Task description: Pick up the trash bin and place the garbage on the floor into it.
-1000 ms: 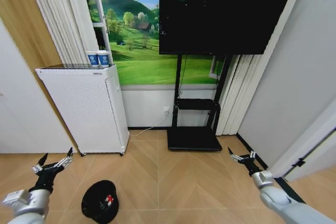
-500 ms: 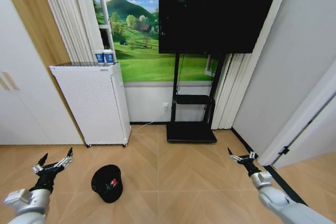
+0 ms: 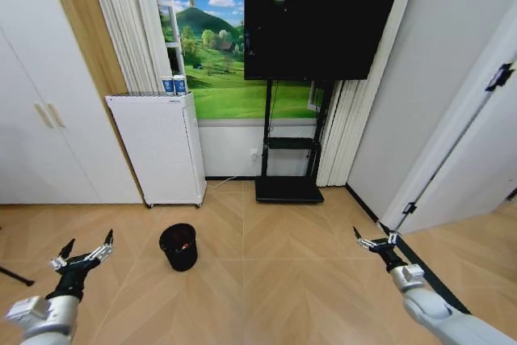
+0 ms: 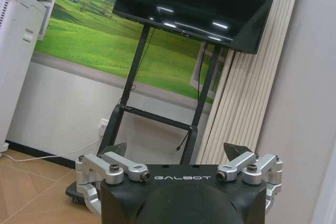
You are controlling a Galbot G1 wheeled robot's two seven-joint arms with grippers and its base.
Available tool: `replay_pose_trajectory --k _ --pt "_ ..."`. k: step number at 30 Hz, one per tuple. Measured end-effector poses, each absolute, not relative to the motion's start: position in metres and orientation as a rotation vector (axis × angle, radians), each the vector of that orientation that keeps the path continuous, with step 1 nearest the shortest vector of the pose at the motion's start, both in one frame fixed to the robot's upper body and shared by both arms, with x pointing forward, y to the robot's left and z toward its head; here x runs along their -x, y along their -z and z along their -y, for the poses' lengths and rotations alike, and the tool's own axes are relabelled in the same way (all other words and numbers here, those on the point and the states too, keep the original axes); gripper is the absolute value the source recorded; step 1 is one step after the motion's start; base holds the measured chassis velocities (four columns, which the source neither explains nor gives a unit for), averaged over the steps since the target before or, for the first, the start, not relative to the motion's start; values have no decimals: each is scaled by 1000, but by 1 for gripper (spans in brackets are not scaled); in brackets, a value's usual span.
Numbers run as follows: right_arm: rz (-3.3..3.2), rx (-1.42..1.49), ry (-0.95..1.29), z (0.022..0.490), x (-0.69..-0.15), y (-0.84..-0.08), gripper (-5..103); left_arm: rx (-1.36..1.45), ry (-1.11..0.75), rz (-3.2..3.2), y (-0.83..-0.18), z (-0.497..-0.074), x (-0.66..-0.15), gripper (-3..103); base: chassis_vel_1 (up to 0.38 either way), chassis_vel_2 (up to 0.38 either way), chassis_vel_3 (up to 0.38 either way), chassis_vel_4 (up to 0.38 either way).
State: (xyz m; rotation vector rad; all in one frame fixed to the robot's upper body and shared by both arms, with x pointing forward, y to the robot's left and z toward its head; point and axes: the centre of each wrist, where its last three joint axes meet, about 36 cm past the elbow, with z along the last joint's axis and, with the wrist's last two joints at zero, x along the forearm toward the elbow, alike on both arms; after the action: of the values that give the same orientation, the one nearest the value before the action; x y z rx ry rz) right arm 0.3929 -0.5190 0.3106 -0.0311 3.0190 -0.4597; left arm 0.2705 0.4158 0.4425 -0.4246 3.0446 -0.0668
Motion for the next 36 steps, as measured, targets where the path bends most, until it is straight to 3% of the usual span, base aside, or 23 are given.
replay_pose_trajectory --k 14,23,36 --pt "-3006 33 493 519 -391 -308 100 435 73 -3050 -438 -412 -266 100 278 -276 -306 277" --pt "-2992 -39 524 513 -397 -309 100 436 75 -3039 -440 -410 -269 100 -51 18 35 -17" --pt "-2964 -138 399 504 -430 -354 100 367 40 -2996 -460 -407 -289 100 -3 10 5 -6"
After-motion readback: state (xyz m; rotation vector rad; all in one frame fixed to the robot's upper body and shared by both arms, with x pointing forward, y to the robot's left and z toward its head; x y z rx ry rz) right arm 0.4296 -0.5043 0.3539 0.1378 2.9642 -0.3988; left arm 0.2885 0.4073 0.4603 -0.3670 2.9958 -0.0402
